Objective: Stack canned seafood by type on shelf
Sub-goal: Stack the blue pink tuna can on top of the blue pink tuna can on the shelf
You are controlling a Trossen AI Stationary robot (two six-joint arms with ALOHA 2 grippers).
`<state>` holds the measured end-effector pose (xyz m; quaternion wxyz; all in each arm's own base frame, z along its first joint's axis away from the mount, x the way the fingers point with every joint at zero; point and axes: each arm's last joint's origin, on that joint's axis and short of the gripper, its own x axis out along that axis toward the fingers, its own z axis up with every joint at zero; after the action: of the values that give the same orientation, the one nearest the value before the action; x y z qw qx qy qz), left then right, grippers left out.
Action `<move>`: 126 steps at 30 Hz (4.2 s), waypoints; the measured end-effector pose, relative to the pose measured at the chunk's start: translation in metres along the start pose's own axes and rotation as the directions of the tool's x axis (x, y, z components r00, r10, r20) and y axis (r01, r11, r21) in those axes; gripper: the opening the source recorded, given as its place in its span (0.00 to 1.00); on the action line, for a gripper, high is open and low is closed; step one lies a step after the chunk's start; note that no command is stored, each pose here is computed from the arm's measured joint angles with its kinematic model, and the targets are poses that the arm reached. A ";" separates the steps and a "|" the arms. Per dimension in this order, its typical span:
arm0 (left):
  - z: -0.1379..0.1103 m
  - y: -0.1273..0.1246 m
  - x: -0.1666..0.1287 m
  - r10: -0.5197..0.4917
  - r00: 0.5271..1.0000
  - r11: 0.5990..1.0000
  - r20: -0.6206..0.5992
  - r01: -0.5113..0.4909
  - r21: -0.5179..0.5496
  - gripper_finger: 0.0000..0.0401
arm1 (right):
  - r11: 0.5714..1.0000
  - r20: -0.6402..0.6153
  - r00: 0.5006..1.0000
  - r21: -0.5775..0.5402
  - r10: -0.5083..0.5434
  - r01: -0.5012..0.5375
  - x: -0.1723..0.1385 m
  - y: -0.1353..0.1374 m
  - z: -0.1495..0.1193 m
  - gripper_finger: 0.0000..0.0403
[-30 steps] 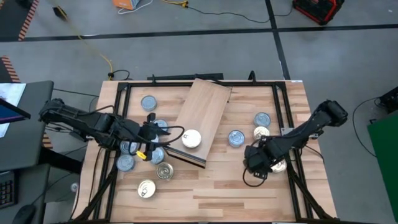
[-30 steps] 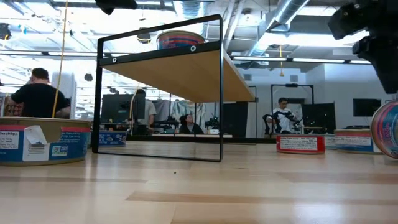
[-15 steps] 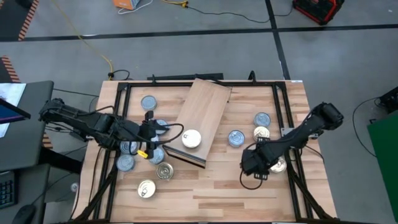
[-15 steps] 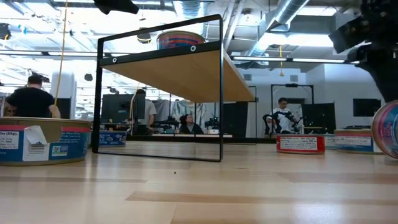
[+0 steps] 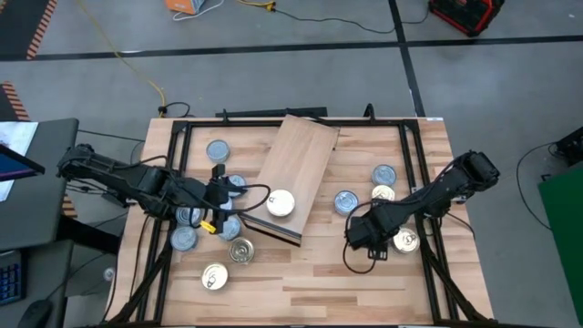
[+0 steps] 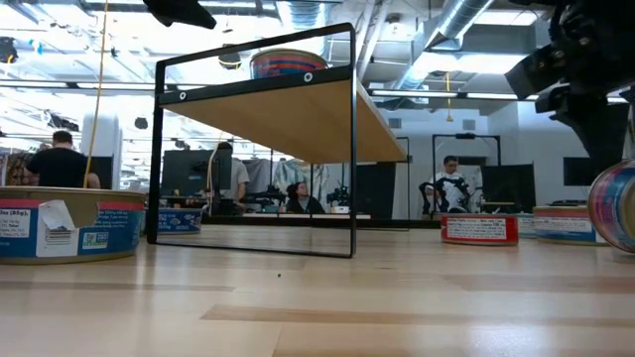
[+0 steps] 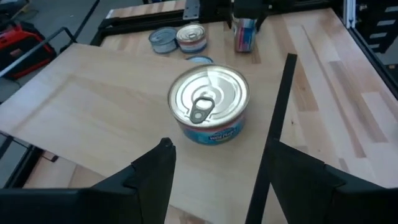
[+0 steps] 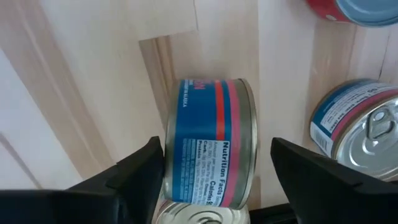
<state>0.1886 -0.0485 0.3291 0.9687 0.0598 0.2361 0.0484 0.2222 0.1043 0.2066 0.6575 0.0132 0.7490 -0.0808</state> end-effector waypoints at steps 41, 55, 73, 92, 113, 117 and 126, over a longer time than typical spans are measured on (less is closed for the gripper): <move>0.001 -0.002 0.000 -0.066 0.998 0.998 0.004 0.066 -0.010 0.59 | 1.000 -0.033 0.999 0.007 0.013 -0.013 0.010 0.007 0.005 0.52; 0.017 0.003 -0.008 -0.001 0.996 0.998 0.092 0.006 -0.056 0.59 | 0.972 0.442 0.873 -0.009 -0.206 0.234 -0.115 0.011 0.021 0.54; 0.019 -0.002 0.020 -0.022 0.996 0.999 0.087 0.017 0.051 0.57 | 0.873 0.857 0.489 -0.107 -0.162 0.476 -0.163 -0.010 0.090 0.54; 0.038 -0.007 0.040 0.116 0.964 0.920 0.240 -0.195 0.340 0.87 | 0.878 0.910 0.383 -0.047 -0.159 0.476 -0.172 -0.035 0.114 0.54; 0.056 -0.009 0.050 0.188 0.949 0.886 0.255 -0.275 0.372 0.55 | 0.906 0.934 0.328 -0.012 -0.141 0.424 -0.178 -0.031 0.115 0.56; 0.056 -0.009 0.050 0.173 0.951 0.882 0.257 -0.266 0.390 0.47 | 0.927 0.937 0.336 -0.035 -0.100 0.374 -0.178 -0.030 0.115 0.63; 0.039 -0.010 0.053 0.187 0.977 0.848 0.098 -0.211 0.485 0.48 | 0.949 0.911 0.403 -0.045 -0.089 0.311 -0.199 -0.031 0.096 0.80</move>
<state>0.2543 -0.0559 0.3378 0.9162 0.3302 0.2104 0.0852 0.3393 0.0775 0.3943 0.9371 -0.1907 0.2823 -0.0753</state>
